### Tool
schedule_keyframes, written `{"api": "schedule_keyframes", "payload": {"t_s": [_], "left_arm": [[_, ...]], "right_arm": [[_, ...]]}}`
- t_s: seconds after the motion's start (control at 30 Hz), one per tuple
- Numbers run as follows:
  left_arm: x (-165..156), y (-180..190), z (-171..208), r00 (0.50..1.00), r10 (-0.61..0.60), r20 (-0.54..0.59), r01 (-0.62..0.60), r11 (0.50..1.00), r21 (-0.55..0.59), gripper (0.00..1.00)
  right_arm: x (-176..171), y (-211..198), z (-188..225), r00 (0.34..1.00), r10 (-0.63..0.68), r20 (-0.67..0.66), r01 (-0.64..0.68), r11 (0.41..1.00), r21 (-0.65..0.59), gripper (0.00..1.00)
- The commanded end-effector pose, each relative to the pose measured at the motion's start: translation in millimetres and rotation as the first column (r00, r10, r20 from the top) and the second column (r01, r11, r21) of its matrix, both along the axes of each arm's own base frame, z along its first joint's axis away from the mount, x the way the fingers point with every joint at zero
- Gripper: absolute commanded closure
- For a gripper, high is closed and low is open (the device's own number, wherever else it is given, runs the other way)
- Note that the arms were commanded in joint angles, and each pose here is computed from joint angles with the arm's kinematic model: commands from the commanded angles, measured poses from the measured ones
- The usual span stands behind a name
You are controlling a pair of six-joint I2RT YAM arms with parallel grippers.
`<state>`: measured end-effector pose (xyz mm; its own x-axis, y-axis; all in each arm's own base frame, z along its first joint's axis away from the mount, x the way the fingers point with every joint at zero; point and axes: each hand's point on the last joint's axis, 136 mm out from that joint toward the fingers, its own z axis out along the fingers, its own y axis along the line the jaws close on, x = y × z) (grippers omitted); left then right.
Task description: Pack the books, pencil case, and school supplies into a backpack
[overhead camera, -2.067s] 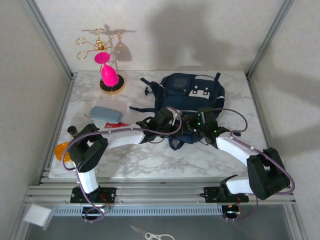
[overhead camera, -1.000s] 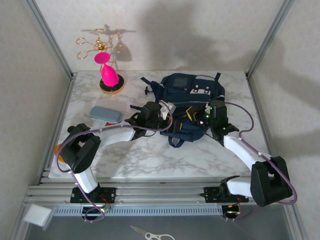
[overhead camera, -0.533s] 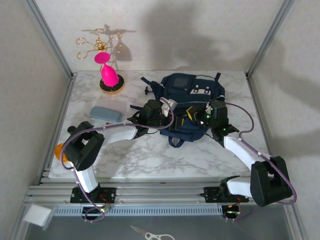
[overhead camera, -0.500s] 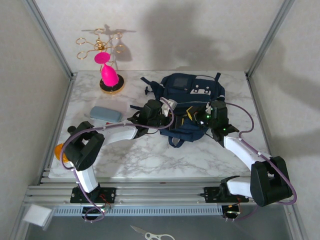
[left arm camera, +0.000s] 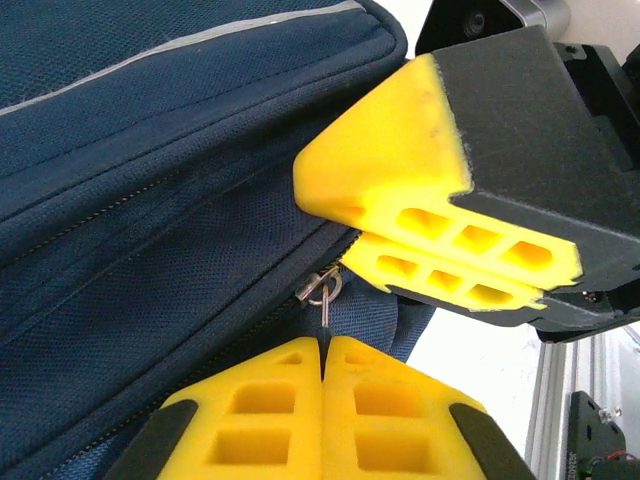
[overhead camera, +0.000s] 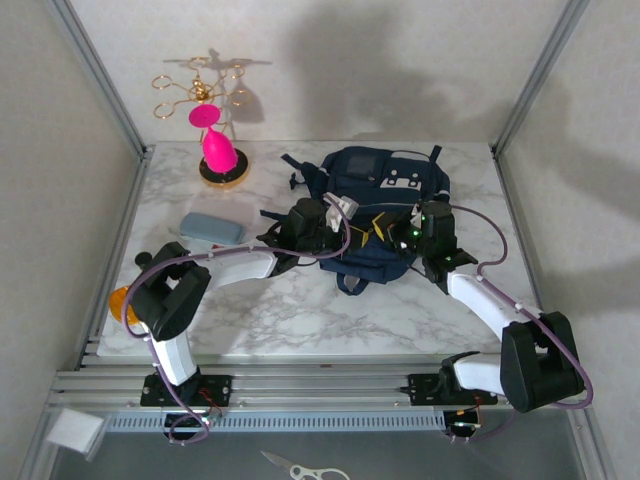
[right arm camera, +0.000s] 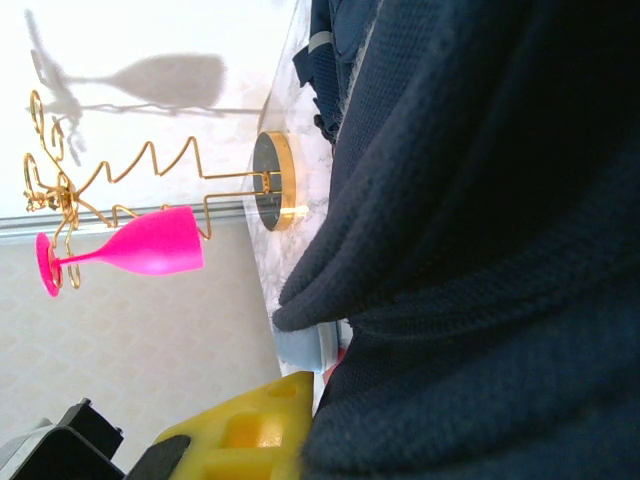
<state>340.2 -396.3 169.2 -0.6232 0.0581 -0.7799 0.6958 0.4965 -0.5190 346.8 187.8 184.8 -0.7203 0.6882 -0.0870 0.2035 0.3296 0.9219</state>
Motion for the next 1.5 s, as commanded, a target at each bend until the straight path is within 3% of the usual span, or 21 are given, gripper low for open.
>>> {"api": "schedule_keyframes", "payload": {"t_s": [0.0, 0.13, 0.4, 0.67, 0.77, 1.0, 1.07, 1.17, 1.27, 1.33, 1.47], "left_arm": [[-7.4, 1.9, 11.7, 0.999, -0.02, 0.043, 0.02, 1.0, -0.002, 1.0], [-8.5, 6.4, 1.0, 0.999, -0.014, 0.03, 0.013, 0.999, 0.043, 1.0], [4.1, 44.6, -21.8, 0.99, 0.141, 0.001, -0.139, 0.971, 0.195, 1.0], [-3.1, 67.8, -36.7, 0.988, 0.151, 0.016, -0.149, 0.946, 0.286, 1.0], [-6.8, 54.7, -32.2, 0.995, 0.103, -0.002, -0.1, 0.966, 0.24, 1.0], [-14.4, 17.3, -26.8, 1.0, 0.029, 0.003, -0.029, 0.98, 0.195, 1.0], [-14.6, 15.7, -27.8, 1.0, 0.029, 0.001, -0.028, 0.981, 0.193, 1.0], [-15.5, 17.6, -29.3, 0.999, 0.034, 0.0, -0.034, 0.981, 0.193, 1.0], [-15.9, 20.1, -30.3, 0.999, 0.042, 0.001, -0.042, 0.979, 0.199, 1.0], [-15.8, 20.7, -30.9, 0.999, 0.045, 0.001, -0.044, 0.979, 0.201, 1.0], [-16.0, 23.9, -36.0, 0.999, 0.053, -0.002, -0.051, 0.974, 0.22, 1.0]], "right_arm": [[4.9, 2.7, 25.8, 0.997, 0.018, 0.078, -0.02, 0.999, 0.031, 1.0], [6.1, 3.3, 31.3, 0.996, 0.027, 0.087, -0.029, 0.999, 0.021, 1.0], [-3.3, 2.7, 39.1, 0.993, 0.083, 0.085, -0.083, 0.997, 0.0, 1.0], [-10.0, -46.0, 36.5, 0.997, 0.029, 0.067, -0.027, 0.999, -0.036, 1.0], [-9.4, -43.6, 29.8, 0.998, 0.028, 0.06, -0.024, 0.998, -0.066, 1.0], [-5.4, -24.9, 18.1, 0.996, -0.058, 0.062, 0.067, 0.986, -0.151, 0.48], [-6.1, -18.9, 7.6, 0.993, -0.106, 0.051, 0.113, 0.977, -0.18, 0.4], [-4.2, -9.8, -14.2, 0.988, -0.154, 0.01, 0.154, 0.972, -0.18, 0.36], [-1.5, 1.9, -31.8, 0.985, -0.174, -0.019, 0.167, 0.965, -0.201, 0.36], [0.9, 9.2, -41.4, 0.983, -0.181, -0.032, 0.168, 0.955, -0.243, 0.42], [9.2, 9.4, -40.4, 0.98, -0.198, -0.01, 0.189, 0.946, -0.264, 0.7]]}}
